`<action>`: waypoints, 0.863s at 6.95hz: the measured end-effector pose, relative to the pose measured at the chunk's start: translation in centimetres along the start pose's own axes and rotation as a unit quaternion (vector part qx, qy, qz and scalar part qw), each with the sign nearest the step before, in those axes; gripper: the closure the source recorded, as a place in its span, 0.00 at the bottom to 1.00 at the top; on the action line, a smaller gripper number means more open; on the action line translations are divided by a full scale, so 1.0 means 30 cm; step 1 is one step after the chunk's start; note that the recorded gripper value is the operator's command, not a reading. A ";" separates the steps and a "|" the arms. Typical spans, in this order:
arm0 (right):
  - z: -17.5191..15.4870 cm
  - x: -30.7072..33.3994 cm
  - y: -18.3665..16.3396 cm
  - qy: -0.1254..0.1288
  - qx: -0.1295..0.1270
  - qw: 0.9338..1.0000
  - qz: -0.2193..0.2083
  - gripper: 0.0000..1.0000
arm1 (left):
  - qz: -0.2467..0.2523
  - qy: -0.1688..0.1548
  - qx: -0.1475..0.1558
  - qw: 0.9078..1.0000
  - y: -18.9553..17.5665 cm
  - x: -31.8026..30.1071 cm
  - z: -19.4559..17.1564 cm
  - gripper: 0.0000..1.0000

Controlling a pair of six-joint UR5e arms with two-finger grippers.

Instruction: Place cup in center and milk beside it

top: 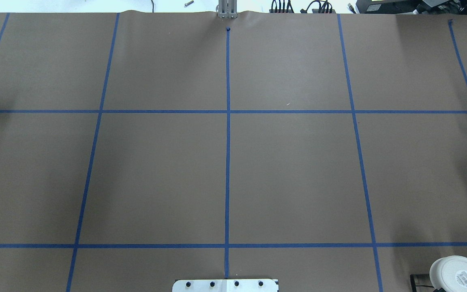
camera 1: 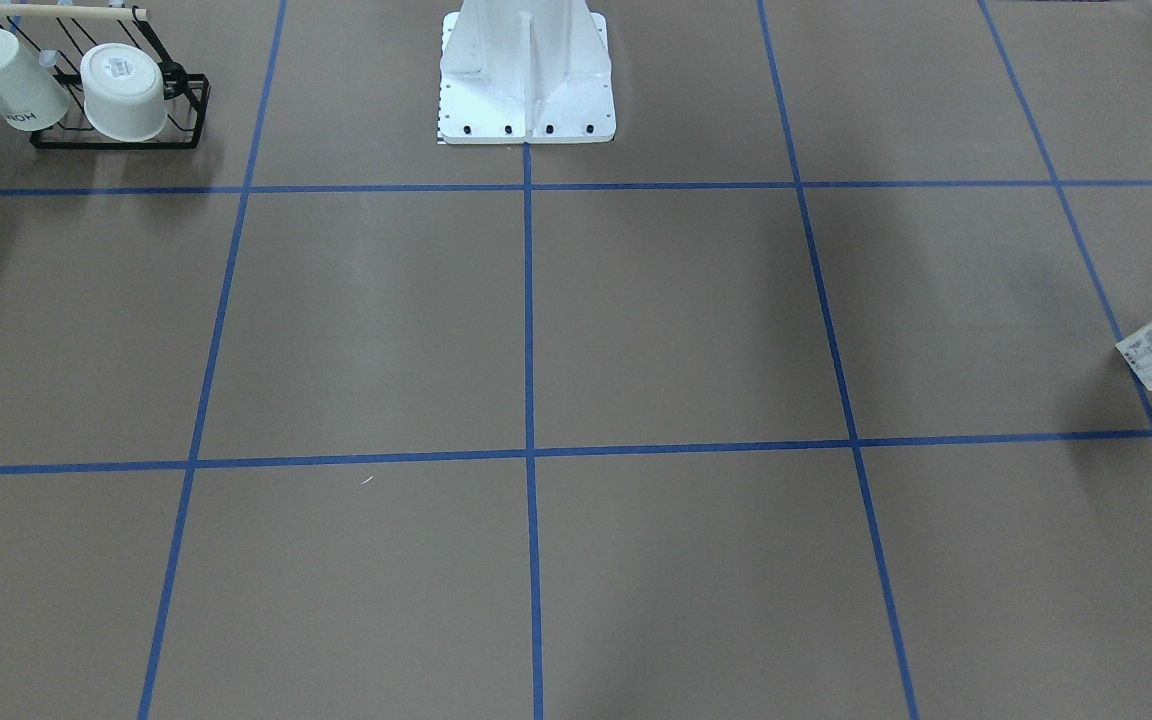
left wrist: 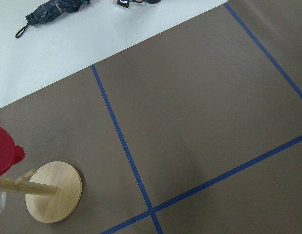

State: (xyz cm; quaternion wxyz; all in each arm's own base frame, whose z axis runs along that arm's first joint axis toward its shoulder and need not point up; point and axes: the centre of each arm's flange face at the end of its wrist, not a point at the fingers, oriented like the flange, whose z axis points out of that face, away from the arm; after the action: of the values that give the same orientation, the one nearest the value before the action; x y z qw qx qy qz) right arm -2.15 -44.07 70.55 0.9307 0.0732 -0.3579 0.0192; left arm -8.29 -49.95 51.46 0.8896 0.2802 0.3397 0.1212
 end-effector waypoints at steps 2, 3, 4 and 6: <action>0.010 0.025 0.065 -0.003 0.000 1.000 -0.001 0.44 | 0.001 0.000 0.001 1.000 0.000 0.000 0.000 0.01; 0.006 0.027 0.080 -0.004 0.001 1.000 -0.002 0.44 | 0.001 0.000 0.001 1.000 0.002 0.001 0.000 0.01; 0.000 0.024 0.086 -0.004 0.002 1.000 -0.004 0.44 | 0.000 0.000 0.000 1.000 0.007 -0.001 0.001 0.01; -0.001 0.024 0.091 -0.002 0.003 1.000 -0.005 1.00 | -0.002 0.000 -0.002 1.000 0.013 -0.005 0.006 0.01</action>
State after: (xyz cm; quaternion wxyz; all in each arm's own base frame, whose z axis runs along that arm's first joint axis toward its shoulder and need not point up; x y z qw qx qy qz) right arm -1.84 -41.38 71.34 0.9297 0.0773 -0.3596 0.0156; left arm -8.29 -49.76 51.88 0.8906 0.2773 0.3399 0.1201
